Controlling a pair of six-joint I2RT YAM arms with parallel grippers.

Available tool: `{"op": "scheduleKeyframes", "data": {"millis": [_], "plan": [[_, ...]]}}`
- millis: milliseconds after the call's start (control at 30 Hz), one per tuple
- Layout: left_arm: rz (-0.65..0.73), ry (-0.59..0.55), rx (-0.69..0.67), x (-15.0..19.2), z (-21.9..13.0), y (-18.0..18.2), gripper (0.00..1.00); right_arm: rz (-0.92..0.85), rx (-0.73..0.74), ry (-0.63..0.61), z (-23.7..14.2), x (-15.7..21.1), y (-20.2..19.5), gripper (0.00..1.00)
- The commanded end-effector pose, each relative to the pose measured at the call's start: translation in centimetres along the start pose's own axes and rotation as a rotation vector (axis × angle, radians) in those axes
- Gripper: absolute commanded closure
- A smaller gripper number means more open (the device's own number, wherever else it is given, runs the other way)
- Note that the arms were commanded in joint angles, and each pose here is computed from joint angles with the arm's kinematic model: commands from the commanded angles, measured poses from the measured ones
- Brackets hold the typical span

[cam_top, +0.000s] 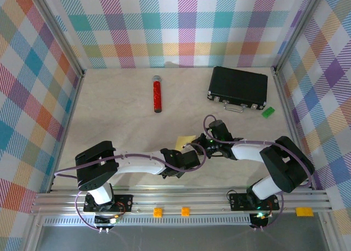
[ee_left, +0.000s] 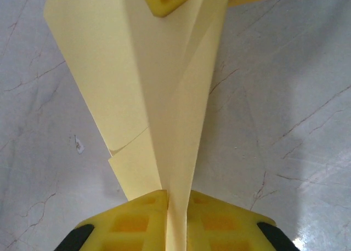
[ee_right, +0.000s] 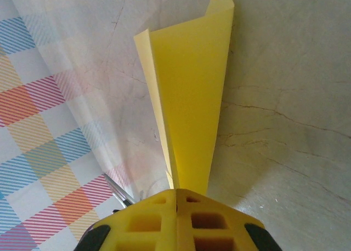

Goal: Fold a paper plane with a square sheet of paper (pick it up from the middle)

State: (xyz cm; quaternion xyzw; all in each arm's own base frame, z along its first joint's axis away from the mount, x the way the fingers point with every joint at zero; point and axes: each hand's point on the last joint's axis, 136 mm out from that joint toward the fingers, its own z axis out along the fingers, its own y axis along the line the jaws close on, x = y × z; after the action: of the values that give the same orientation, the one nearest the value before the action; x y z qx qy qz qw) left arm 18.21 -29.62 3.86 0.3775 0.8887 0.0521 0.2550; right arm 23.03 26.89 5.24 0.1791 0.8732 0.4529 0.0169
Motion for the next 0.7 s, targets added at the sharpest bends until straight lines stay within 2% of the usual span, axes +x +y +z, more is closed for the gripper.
{"op": "scheduleKeyframes", "data": {"millis": [0, 333, 533, 667], "plan": [[0.015, 0.005, -0.01, -0.22, -0.03, -0.25, 0.85, -0.001, -0.006, 0.019, 0.23, 0.18, 0.64, 0.95], [0.004, -0.007, 0.009, -0.8, -0.4, -0.53, 0.82, -0.003, -0.003, 0.021, 0.2, 0.24, 0.57, 0.95], [-0.006, 0.002, 0.013, -0.36, 0.0, -0.68, 0.93, 0.001, 0.001, 0.019, 0.19, 0.26, 0.36, 0.94], [-0.012, 0.005, 0.008, -0.17, 0.14, -0.62, 0.91, -0.002, 0.001, 0.02, 0.18, 0.25, 0.46, 0.94]]}}
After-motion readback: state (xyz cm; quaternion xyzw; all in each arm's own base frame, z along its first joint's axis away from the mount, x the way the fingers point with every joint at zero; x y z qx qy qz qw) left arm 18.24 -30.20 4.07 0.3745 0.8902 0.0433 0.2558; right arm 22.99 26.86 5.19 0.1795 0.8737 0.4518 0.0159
